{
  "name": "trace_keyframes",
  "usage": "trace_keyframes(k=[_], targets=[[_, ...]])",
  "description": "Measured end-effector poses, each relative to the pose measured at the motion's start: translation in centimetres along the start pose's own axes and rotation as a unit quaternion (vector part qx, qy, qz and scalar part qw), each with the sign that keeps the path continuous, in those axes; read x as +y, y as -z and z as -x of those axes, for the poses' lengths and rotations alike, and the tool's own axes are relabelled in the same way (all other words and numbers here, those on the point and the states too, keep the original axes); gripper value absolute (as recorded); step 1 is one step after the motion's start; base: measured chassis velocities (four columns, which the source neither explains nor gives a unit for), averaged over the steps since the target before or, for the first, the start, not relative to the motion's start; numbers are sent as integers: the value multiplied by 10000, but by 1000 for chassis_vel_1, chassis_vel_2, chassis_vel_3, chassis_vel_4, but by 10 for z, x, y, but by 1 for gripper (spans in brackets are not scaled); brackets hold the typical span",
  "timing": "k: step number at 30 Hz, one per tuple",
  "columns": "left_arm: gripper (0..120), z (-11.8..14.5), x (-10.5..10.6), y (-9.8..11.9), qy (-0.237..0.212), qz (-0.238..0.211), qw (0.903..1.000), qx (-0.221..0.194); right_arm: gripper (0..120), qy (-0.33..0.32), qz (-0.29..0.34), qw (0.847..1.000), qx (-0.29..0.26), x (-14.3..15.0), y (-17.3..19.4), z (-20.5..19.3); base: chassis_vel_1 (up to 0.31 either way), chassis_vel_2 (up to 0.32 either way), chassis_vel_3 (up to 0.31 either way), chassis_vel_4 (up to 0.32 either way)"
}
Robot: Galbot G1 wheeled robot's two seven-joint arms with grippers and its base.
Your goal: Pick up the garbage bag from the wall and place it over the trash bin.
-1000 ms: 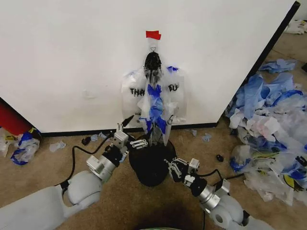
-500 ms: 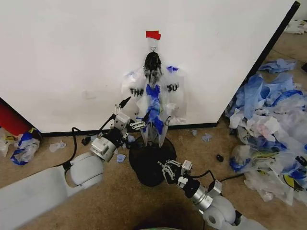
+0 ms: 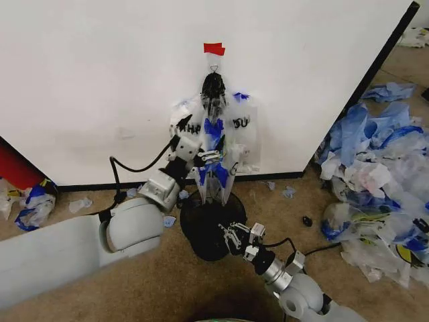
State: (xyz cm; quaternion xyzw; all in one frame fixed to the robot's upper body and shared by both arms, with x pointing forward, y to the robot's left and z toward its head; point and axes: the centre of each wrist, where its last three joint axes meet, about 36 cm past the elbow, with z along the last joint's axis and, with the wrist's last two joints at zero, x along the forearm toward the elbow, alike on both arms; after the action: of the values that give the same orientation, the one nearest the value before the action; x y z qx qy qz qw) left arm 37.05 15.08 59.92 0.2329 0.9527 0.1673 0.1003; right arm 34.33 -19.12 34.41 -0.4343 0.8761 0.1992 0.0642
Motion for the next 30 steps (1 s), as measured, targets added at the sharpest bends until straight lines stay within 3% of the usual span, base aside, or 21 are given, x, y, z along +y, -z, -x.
trace_keyframes(k=[3,8,11,18,30], targets=[[100,1,-19,-3,-90,-168,9983,555,0,-34,8,10000,-10,0,-1,1,0,0,0,0],[100,17,-34,-15,2,-350,9948,959,0,-96,44,9999,25,0,-5,-2,0,0,0,0],[100,32,-32,-31,211,-141,9946,1011,0,-130,68,9999,22,2,-9,-5,0,0,0,0],[100,39,-27,-56,447,268,9934,1022,0,-162,62,9998,26,1,-8,-9,0,0,0,0],[100,27,-33,-70,319,488,9928,1051,0,-152,60,9999,4,-1,-5,-8,0,0,0,0]])
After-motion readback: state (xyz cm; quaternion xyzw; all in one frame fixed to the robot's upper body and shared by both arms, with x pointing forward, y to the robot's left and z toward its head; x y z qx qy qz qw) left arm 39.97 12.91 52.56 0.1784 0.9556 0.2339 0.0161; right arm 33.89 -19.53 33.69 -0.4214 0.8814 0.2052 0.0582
